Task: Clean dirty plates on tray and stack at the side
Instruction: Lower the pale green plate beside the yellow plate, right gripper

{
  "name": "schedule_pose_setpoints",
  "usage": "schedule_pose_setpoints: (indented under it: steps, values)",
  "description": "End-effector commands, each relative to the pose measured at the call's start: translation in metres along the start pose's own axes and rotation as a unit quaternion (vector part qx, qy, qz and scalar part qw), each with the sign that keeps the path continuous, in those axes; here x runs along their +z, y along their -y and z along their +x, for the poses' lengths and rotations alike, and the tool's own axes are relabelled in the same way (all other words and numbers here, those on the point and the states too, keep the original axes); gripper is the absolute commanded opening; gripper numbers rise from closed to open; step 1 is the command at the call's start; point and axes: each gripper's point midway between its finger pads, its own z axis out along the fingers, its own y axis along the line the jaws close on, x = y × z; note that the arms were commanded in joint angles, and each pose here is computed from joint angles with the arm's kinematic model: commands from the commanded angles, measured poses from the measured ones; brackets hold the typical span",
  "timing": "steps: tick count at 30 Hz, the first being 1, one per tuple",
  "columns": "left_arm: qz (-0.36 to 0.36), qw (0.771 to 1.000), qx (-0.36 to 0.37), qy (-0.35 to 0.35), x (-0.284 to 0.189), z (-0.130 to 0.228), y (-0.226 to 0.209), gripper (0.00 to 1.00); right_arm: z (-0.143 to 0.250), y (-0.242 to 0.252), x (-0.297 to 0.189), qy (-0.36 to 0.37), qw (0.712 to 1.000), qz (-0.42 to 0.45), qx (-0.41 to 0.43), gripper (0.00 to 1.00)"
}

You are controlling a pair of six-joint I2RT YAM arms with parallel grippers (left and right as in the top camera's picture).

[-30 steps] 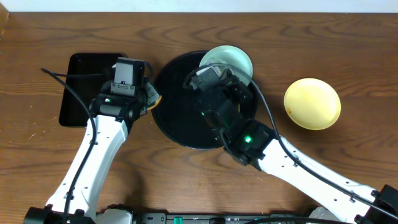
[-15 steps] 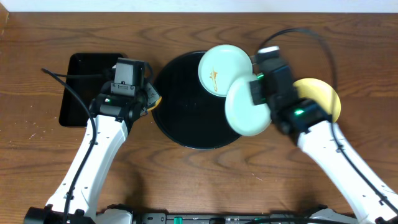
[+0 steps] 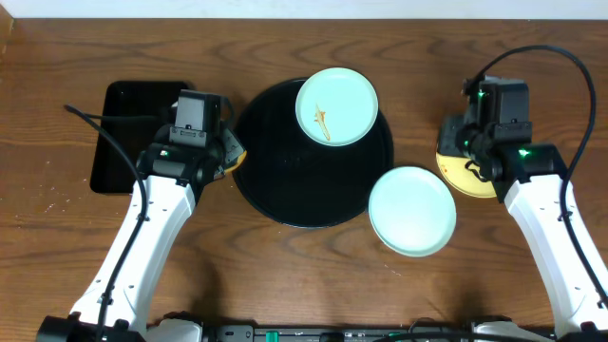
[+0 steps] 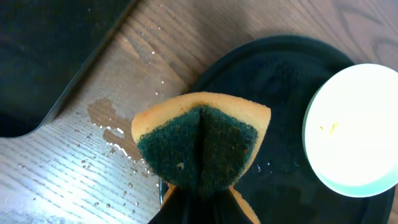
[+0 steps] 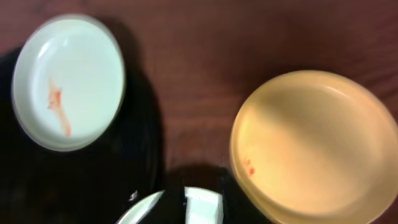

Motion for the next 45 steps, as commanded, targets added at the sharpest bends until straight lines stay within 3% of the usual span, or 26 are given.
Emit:
schedule_pose_setpoints:
  steps: [1,5,10,17,27,36,45]
  values:
    - [0.001,1.0,-0.005,0.006,-0.002,-0.006,0.002,0.08,0.02,-0.012,0.007,-0.049,0.998,-0.039,0.013,0.32]
    - [0.001,1.0,-0.005,0.006,-0.002,-0.006,0.002,0.08,0.058,-0.011,0.019,-0.138,0.989,-0.04,0.036,0.45]
    - [0.001,1.0,-0.005,0.006,-0.002,-0.006,0.002,0.08,0.102,-0.006,0.021,-0.237,0.97,-0.026,0.053,0.47]
    - [0.001,1.0,-0.005,0.006,-0.002,-0.006,0.002,0.07,0.128,0.008,0.009,-0.293,0.955,0.012,0.055,0.51]
    - [0.0,1.0,-0.004,0.005,-0.001,-0.005,0.002,0.07,0.156,0.049,0.024,-0.293,0.949,0.086,0.083,0.57]
    - [-0.014,1.0,-0.003,-0.01,0.012,0.0,-0.002,0.07,0.189,0.082,0.037,-0.297,0.941,0.106,0.124,0.54]
    - [-0.027,0.999,-0.002,-0.024,0.024,0.005,-0.005,0.08,0.192,0.104,0.037,-0.291,0.94,0.136,0.11,0.51]
